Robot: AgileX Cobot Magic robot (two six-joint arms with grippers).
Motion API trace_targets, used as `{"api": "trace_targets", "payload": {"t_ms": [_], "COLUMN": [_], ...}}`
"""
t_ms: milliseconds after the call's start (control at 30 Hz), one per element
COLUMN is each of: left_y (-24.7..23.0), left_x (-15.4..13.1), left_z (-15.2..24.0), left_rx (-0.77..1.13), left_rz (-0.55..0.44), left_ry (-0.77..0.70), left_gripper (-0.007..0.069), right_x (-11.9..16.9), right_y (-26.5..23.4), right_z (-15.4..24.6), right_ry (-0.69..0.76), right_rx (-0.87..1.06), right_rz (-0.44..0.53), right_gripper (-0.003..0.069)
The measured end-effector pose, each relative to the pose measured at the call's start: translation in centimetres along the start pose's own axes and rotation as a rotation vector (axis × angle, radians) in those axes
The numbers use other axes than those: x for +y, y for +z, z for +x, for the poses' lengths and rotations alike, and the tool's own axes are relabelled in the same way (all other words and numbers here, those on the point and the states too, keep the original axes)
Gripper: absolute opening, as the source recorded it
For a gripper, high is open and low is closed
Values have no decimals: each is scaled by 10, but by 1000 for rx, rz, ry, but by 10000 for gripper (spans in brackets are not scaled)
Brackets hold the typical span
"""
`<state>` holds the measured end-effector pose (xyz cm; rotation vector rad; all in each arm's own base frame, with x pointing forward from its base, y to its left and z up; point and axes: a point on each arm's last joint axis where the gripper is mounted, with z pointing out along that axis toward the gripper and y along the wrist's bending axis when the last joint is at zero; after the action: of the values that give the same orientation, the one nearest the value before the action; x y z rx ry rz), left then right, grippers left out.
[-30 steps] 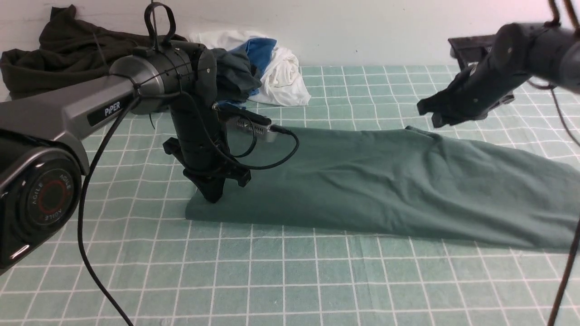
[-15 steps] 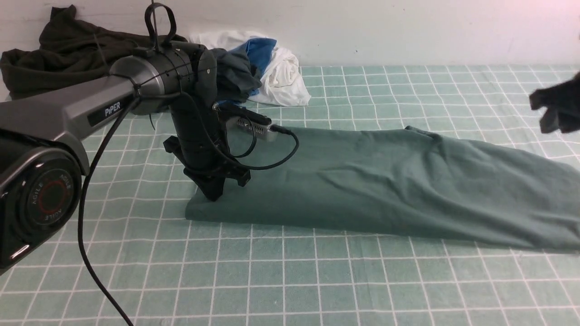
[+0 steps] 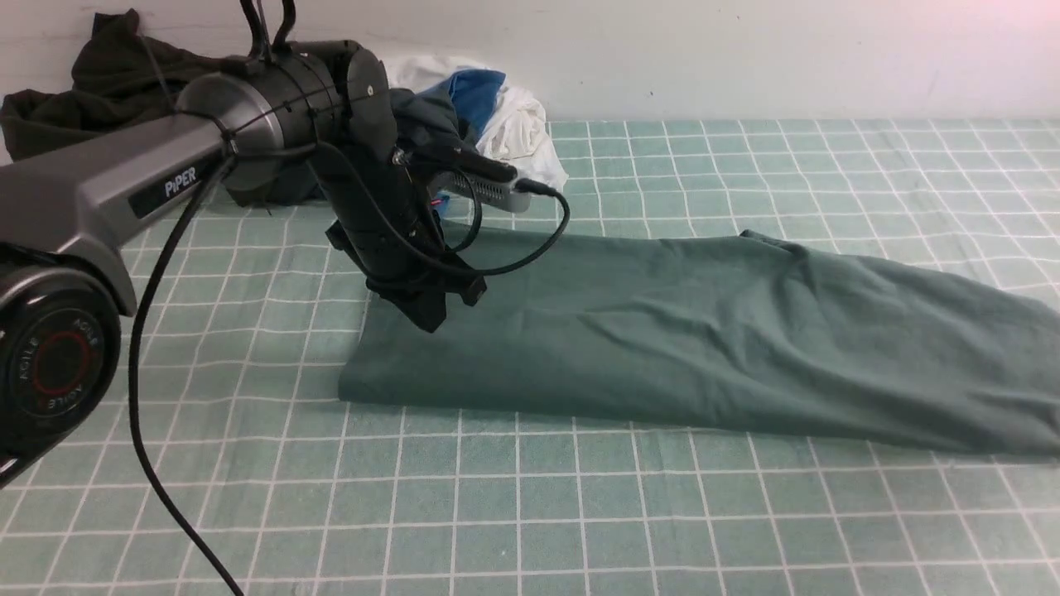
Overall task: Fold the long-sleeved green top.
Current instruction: Use the right arm to clamp the right edge of the fabric
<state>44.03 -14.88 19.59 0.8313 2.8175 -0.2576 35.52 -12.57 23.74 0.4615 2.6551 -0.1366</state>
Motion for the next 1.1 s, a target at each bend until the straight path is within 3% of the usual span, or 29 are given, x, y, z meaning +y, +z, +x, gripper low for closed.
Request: {"api": "trace_targets", "payload": {"t_ms": [33, 100, 233, 600, 767, 967, 1100], "left_y": [3, 18, 30, 30, 30, 30, 15], "left_x": [0, 2, 3, 3, 3, 4, 8], "left_z": [0, 3, 7, 8, 8, 8, 10], "left_rx": [7, 53, 99, 109, 109, 110, 104], "left_rz": [2, 16, 31, 35, 36, 38, 17], "left_ry": [0, -5, -9, -3, 5, 35, 37], "left_gripper": [-3, -3, -3, -3, -3, -3, -3], "right_x": [-1, -10, -17, -15, -12, -9, -9], "right_y": [3, 22, 56, 91, 91, 89, 71], "right_z": [0, 4, 11, 18, 17, 16, 8], "right_ry": [3, 20, 33, 55, 45, 2, -41], "right_rx": [7, 53, 114, 149, 147, 149, 158], "right_rz": [2, 26, 44, 26, -7, -50, -38], "right_gripper": [374, 474, 559, 573, 414, 86, 54]}}
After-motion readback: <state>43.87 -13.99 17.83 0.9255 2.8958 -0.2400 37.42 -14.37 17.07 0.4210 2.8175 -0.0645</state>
